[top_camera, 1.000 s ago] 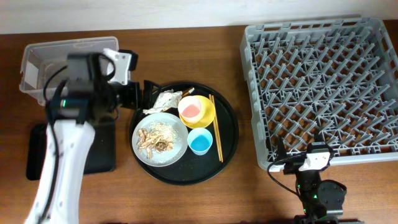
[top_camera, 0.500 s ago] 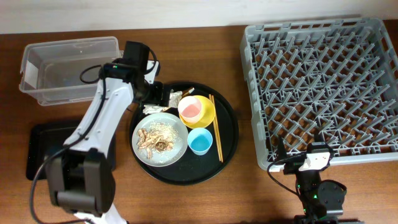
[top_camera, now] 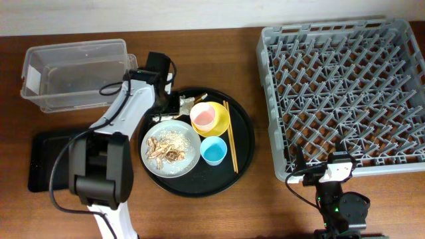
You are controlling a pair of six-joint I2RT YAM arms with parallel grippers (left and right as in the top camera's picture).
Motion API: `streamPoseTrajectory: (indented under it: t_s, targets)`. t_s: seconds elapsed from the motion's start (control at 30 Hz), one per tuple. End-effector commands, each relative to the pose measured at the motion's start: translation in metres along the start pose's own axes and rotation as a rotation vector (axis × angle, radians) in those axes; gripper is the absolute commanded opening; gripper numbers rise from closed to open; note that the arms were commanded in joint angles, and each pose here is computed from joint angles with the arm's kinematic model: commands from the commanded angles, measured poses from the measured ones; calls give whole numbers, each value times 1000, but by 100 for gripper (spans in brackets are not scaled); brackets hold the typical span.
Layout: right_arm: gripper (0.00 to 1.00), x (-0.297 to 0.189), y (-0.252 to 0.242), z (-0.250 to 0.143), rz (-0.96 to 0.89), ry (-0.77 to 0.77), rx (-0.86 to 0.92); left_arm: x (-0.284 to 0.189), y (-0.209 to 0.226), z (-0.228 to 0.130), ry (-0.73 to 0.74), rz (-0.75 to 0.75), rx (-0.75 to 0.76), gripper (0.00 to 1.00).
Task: Sort waste into correct bins and load items into the dishwasher rack
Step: 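Reach left gripper to the white tissue on the round tray and grasp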
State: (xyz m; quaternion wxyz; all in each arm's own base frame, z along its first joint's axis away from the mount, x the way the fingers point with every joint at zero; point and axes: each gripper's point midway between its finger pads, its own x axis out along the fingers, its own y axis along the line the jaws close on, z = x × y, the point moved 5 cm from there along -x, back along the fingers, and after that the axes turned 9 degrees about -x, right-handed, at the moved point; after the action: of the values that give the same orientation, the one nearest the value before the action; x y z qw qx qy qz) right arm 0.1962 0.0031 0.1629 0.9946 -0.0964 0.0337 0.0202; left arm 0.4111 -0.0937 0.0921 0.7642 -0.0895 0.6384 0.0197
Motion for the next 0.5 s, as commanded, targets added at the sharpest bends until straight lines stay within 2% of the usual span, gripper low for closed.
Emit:
streamPoseTrajectory:
  t_s: [0.0,0.07,0.17,0.23,0.47]
  targets:
    - [98,0,0,-2,2,0,-6,2,-2,4,-5,4,-40,34]
    - [98,0,0,-2,2,0,-6,2,-2,4,-5,4,-40,22]
    - [99,0,0,-2,2,1,-6,1,-2,4,-8,3,-40,12]
    - [98,0,0,-2,2,1,-6,-2,-3,4,-1,5,-40,1]
    - [98,0,0,-2,2,0,-6,-41,-6,7,46,25,-42,1]
